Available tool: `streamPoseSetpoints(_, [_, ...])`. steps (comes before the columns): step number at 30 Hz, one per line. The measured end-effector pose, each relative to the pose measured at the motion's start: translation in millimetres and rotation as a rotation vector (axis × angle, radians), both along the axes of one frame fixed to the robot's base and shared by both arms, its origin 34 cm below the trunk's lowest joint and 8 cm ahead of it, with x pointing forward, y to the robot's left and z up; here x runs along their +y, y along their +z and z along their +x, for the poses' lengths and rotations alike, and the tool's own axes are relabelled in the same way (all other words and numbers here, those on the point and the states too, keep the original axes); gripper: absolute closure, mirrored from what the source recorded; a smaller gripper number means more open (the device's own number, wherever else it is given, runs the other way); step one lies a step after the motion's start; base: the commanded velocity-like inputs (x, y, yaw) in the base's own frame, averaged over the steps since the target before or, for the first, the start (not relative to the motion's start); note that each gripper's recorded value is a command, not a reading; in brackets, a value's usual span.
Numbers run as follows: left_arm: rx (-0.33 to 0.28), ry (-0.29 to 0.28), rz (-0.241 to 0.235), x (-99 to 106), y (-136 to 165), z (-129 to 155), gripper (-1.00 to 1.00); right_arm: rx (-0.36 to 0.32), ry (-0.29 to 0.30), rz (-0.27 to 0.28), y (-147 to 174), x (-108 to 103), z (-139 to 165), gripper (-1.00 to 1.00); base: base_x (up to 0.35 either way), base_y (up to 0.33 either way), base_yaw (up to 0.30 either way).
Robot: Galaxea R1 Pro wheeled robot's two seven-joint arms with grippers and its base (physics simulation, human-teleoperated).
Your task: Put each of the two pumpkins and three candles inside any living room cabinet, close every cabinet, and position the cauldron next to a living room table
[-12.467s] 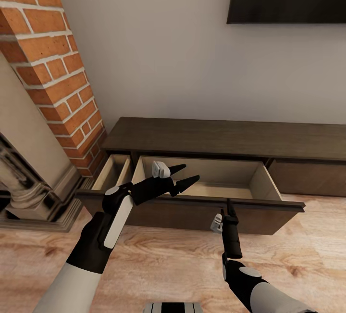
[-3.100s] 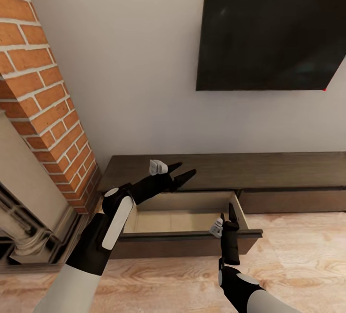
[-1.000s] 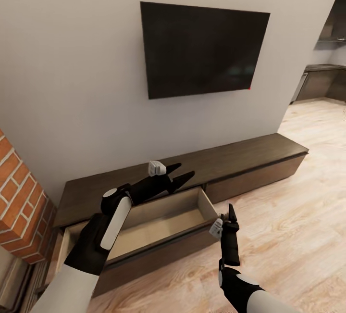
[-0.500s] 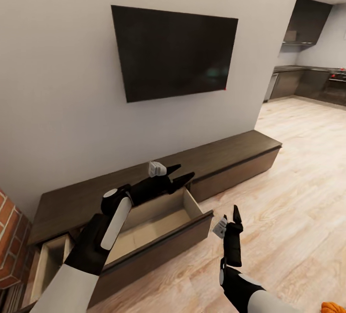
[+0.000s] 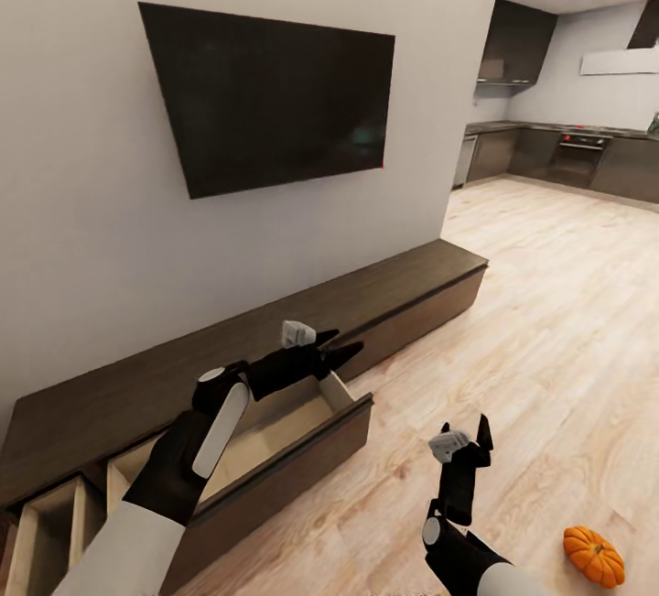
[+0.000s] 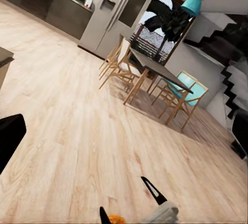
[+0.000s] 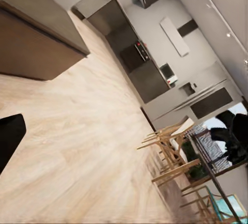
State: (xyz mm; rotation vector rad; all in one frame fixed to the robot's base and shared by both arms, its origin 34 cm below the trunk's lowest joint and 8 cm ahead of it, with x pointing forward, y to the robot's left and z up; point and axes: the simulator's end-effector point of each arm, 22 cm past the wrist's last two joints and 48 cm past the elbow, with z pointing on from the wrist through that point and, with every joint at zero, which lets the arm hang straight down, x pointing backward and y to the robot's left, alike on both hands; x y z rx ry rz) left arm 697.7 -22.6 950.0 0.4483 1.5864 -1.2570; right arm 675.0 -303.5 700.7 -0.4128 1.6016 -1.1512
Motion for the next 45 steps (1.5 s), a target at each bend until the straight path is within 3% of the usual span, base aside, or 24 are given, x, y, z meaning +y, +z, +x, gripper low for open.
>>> streamPoseSetpoints(4, [0.020, 0.012, 0.022, 7, -12, 4, -1.00, 0.000, -0.063, 0.057, -7, -18, -7, -1.00, 0.000, 0.000, -0.281])
streamPoseSetpoints(7, [0.092, 0.041, 0.055, 9, -44, 10, -1.00, 0.027, -0.128, 0.115, -19, -37, -15, -1.00, 0.000, 0.000, -0.281])
streamPoseSetpoints(10, [0.140, 0.063, 0.085, 12, -67, 14, -1.00, 0.076, -0.151, 0.182, -37, -42, -18, -1.00, 0.000, 0.000, -0.281])
streamPoseSetpoints(13, [0.171, 0.053, 0.151, 6, -94, 8, -1.00, 0.154, -0.144, 0.255, -61, -44, -21, -1.00, 0.000, 0.000, -0.281])
streamPoseSetpoints(15, [0.196, 0.037, 0.219, 1, -121, 1, -1.00, 0.187, -0.173, 0.287, -73, -59, -28, -1.00, 0.000, 0.000, -0.281])
streamPoseSetpoints(18, [0.231, 0.015, 0.267, -7, -146, -8, -1.00, 0.206, -0.230, 0.319, -83, -79, -40, -1.00, 0.000, 0.000, -0.281])
streamPoseSetpoints(20, [0.271, -0.012, 0.307, -15, -170, -20, -1.00, 0.265, -0.271, 0.337, -102, -94, -60, -1.00, 0.000, 0.000, -0.281])
streamPoseSetpoints(26, [0.342, -0.055, 0.387, -28, -215, -45, -1.00, 0.411, -0.226, 0.417, -142, -84, -80, -1.00, 0.000, 0.000, -0.281])
streamPoseSetpoints(31, [0.372, -0.026, 0.502, -27, -250, -55, -1.00, 0.446, -0.218, 0.436, -152, -81, -87, -1.00, 0.000, 0.000, -0.281])
streamPoseSetpoints(35, [0.400, -0.037, 0.563, -26, -274, -69, -1.00, 0.463, -0.228, 0.442, -157, -81, -93, -1.00, 0.000, 0.000, -0.270])
streamPoseSetpoints(41, [0.479, -0.040, 0.615, -11, -310, -86, -1.00, 0.497, -0.236, 0.433, -165, -83, -107, -1.00, 0.000, 0.000, -0.059])
streamPoseSetpoints(45, [0.503, -0.041, 0.627, -7, -319, -92, -1.00, 0.542, -0.205, 0.453, -175, -75, -112, -1.00, 0.000, 0.000, -0.003])
